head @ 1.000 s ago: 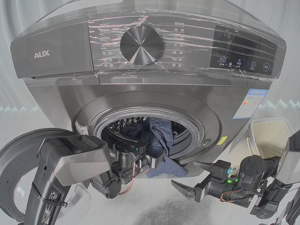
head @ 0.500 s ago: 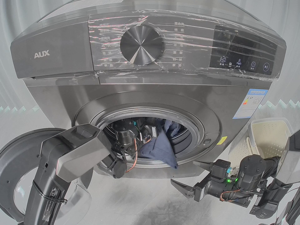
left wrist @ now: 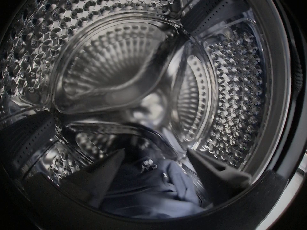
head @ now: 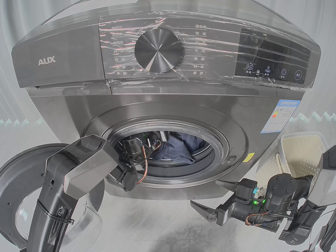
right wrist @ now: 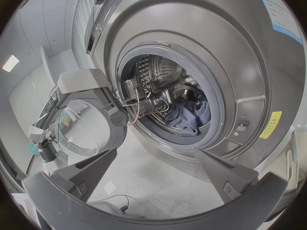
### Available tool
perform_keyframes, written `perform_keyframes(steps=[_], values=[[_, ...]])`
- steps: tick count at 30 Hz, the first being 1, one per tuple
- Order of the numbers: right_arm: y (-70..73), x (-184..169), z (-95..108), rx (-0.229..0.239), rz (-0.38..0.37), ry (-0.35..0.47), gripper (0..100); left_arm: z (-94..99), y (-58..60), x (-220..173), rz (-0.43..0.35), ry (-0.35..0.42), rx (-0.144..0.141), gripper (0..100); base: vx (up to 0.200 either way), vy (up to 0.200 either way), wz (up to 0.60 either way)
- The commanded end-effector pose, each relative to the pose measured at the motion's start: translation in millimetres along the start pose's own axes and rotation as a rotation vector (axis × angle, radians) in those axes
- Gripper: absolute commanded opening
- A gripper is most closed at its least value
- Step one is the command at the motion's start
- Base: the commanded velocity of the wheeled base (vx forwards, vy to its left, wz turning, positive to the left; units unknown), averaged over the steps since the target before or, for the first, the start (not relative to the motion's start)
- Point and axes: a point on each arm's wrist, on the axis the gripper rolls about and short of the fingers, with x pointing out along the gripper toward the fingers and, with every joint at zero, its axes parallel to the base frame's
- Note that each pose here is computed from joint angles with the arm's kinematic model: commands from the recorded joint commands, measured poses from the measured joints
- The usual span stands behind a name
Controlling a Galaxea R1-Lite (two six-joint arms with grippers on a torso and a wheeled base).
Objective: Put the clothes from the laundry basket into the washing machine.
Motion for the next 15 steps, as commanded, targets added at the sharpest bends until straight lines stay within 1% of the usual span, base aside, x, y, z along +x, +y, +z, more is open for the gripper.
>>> perform_keyframes(steps=[1, 2, 3, 4, 5, 6, 8, 12, 15], values=[[-0.2, 0.5, -1.0, 0.000, -0.001, 0.005, 100, -3.7, -17.6, -18.1, -0.051, 0.074, -0.004, 100, 0.000, 0.000, 0.00], [-0.2, 0.5, -1.0, 0.000, -0.001, 0.005, 100, -3.7, -17.6, -18.1, -0.051, 0.074, -0.004, 100, 0.000, 0.000, 0.00], [-0.2, 0.5, -0.8, 0.000, -0.001, 0.003, 100, -7.0, -23.9, -25.3, -0.077, 0.103, -0.004, 100, 0.000, 0.000, 0.00], [-0.2, 0.5, -0.8, 0.000, -0.001, 0.003, 100, -13.4, -34.7, -33.5, -0.116, 0.136, -0.006, 100, 0.000, 0.000, 0.00], [-0.2, 0.7, -1.2, 0.000, -0.001, 0.005, 100, -14.2, -36.7, -35.0, -0.123, 0.138, -0.007, 100, 0.000, 0.000, 0.00], [-0.3, 0.9, -1.5, 0.000, -0.001, 0.006, 100, -17.1, -42.5, -38.1, -0.141, 0.145, -0.007, 100, 0.000, 0.000, 0.00], [0.1, 0.9, -1.6, 0.000, 0.000, 0.006, 100, -20.0, -49.1, -40.5, -0.157, 0.151, -0.008, 100, 0.000, 0.000, 0.00], [0.1, 0.9, -1.6, 0.000, 0.000, 0.006, 100, -29.9, -51.2, -44.0, -0.164, 0.177, 0.001, 100, 0.000, 0.000, 0.00], [0.1, 0.9, -1.6, 0.000, 0.000, 0.006, 100, -43.6, -50.3, -48.3, -0.186, 0.213, 0.011, 100, 0.000, 0.000, 0.00]])
